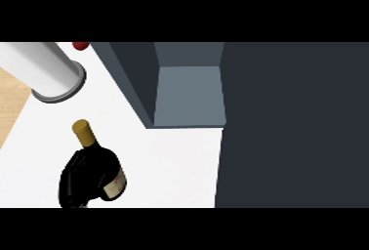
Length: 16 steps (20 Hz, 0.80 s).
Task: Pick up the wine, place it into the cabinet and close the cabinet
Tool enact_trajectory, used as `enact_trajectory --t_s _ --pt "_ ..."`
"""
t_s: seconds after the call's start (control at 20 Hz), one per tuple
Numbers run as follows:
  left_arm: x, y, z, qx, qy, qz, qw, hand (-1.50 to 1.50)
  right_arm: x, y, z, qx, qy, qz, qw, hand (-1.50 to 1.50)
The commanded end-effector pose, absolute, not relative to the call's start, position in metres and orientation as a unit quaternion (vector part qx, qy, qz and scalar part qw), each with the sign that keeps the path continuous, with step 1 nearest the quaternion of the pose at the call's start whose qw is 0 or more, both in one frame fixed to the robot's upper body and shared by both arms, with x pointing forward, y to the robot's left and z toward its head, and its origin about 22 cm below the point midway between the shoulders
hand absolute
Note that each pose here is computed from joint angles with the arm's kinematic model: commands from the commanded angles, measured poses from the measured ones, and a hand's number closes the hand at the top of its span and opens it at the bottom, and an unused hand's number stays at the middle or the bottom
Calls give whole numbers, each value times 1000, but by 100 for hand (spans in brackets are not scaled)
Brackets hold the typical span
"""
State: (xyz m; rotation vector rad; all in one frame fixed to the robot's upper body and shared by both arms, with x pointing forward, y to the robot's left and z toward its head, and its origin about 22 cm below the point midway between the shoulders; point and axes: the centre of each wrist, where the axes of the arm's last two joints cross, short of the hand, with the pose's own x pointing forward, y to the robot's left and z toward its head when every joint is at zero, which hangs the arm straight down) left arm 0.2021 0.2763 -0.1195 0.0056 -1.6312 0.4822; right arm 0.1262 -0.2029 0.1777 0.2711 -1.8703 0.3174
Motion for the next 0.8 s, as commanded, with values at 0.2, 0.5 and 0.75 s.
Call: enact_trajectory --t_s 0.2,0.5,0.75 --pt "189 263 -109 -74 -774 167 606 150 89 -214 206 149 -816 122 545 -150" --pt "201 228 -71 -107 -784 136 596 150 95 -212 194 144 -816 118 547 -150" --pt "207 198 -37 -128 -781 119 600 150 86 -212 208 155 -818 127 540 -150"
